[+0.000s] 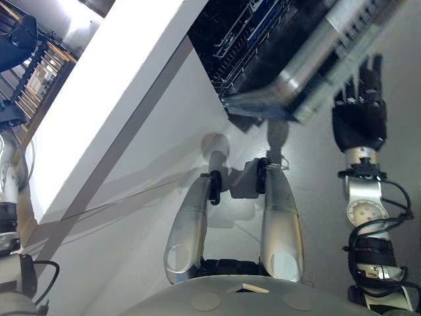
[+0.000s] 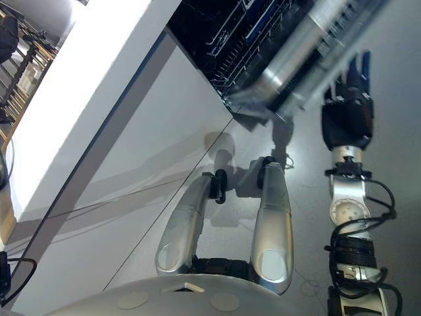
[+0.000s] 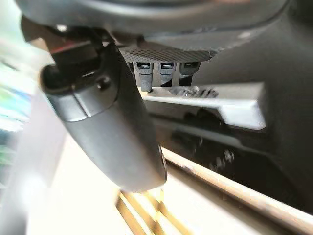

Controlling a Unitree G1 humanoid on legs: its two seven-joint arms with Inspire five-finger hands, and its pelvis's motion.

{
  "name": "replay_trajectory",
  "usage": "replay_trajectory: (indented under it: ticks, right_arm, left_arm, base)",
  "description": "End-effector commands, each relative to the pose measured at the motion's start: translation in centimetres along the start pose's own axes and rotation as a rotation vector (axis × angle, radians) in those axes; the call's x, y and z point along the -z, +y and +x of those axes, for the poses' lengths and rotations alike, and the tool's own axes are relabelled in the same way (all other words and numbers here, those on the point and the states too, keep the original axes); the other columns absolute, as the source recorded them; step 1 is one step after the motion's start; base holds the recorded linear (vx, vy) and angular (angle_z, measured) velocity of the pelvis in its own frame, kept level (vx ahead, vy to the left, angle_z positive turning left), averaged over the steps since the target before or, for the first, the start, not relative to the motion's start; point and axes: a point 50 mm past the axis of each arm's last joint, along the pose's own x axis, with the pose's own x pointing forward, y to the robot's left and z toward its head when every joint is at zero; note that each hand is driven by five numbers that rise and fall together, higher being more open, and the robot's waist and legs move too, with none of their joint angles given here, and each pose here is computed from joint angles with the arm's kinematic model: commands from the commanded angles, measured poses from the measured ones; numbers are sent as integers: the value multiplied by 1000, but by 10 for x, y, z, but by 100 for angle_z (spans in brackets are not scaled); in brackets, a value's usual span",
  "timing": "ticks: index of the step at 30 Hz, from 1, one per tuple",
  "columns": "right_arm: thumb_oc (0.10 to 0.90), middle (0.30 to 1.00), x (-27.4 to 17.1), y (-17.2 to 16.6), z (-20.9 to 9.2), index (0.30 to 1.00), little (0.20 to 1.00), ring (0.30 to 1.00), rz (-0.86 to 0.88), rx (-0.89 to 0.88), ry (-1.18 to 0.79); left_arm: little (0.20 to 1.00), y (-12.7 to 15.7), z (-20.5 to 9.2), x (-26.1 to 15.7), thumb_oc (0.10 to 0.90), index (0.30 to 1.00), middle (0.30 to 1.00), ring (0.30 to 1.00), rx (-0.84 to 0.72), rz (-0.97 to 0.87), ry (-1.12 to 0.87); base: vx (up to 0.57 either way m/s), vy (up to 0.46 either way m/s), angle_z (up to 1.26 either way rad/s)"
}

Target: Pick up plates and place into dishwasher.

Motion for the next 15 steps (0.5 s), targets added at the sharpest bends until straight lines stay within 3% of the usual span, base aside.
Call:
replay_trajectory:
  ticks: [1, 7, 12, 14, 15]
  right_arm:
    - [800, 900, 38, 172, 34, 900, 900, 900, -51, -963, 201]
    - [800, 900, 32, 154, 43, 900, 900, 900, -127, -744, 121]
    - [800, 900, 22, 76, 35, 900, 900, 900, -209, -297, 11]
    - [800, 900, 24, 45, 21, 900, 900, 900, -220, -166, 7]
    - [800, 900, 29, 8, -5, 900, 900, 900, -215, 11, 25]
  left_arm:
    - [900, -59, -26, 22, 800, 900, 900, 900, 24, -221, 38]
    - [900, -54, -31, 32, 800, 900, 900, 900, 11, -224, 72]
    - [900, -47, -57, 47, 800, 900, 900, 900, -21, -237, 111]
    - [900, -47, -71, 51, 800, 900, 900, 900, -25, -239, 132]
    - [900, -46, -88, 55, 800, 900, 900, 900, -32, -244, 157]
  base:
    - [58, 118, 36]
    - [38, 99, 24]
    - [19, 121, 1]
    - [45, 114, 3]
    - [53, 135, -1]
